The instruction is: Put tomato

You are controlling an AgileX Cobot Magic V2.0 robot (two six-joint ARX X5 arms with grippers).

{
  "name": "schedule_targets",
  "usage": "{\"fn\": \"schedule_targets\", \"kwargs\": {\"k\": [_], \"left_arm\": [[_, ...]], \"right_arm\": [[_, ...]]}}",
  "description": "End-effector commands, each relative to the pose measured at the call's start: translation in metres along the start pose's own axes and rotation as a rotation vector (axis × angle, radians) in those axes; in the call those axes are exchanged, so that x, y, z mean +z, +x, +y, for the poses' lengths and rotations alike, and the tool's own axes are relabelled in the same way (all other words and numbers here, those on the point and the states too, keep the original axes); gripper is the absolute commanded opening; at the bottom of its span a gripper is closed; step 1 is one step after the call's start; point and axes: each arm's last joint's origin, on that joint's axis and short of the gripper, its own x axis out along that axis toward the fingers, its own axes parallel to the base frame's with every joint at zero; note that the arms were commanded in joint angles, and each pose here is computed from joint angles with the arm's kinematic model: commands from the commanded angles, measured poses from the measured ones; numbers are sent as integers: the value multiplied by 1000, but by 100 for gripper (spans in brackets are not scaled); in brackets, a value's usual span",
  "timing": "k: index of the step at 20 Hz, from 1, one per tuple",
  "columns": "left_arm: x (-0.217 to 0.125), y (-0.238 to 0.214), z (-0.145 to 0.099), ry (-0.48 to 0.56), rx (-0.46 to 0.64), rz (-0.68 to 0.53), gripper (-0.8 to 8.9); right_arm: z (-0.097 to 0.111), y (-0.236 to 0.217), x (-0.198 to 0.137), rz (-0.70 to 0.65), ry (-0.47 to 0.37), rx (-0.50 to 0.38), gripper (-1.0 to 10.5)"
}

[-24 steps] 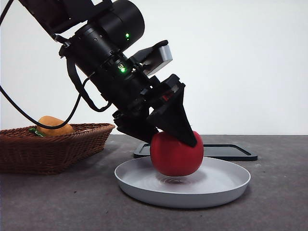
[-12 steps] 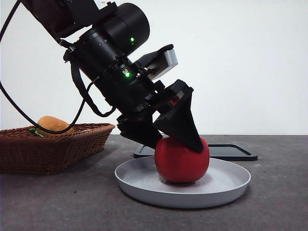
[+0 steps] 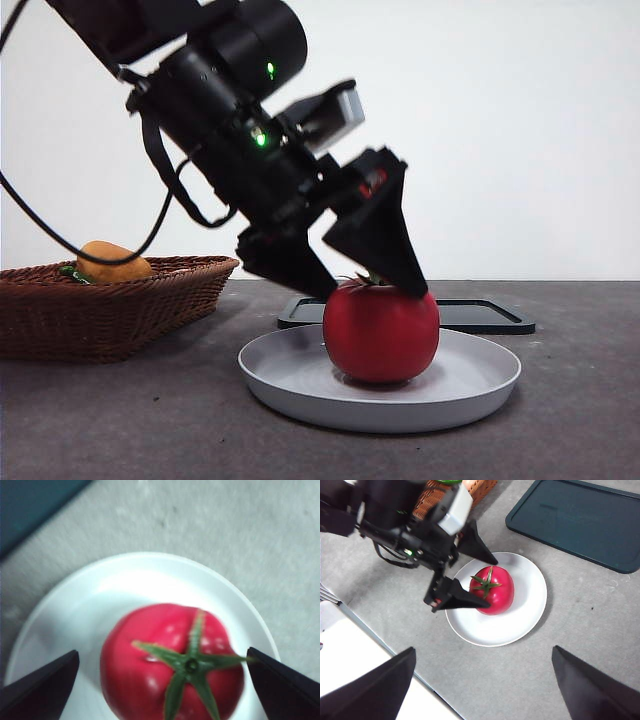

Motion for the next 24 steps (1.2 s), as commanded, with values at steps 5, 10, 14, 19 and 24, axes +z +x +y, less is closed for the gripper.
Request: {"fn": "schedule_targets", "kwargs": {"k": [5, 10, 14, 19, 24], "left_arm": [[23, -37, -2, 5, 33, -120, 541], [37, -95, -5, -23, 80, -238, 538], [36, -156, -7, -69, 146, -313, 535], [15, -216, -10, -136, 243, -315, 535], [-17, -253, -22, -216, 186, -233, 535]], "right_arm": [[2, -2, 4, -15, -19, 4, 432], [1, -2, 5, -16, -20, 3, 432], [1, -2, 6, -30, -27, 2, 432], [-1, 3, 10, -29, -27, 2, 432], [-6, 14, 17, -1, -13, 4, 432]]}}
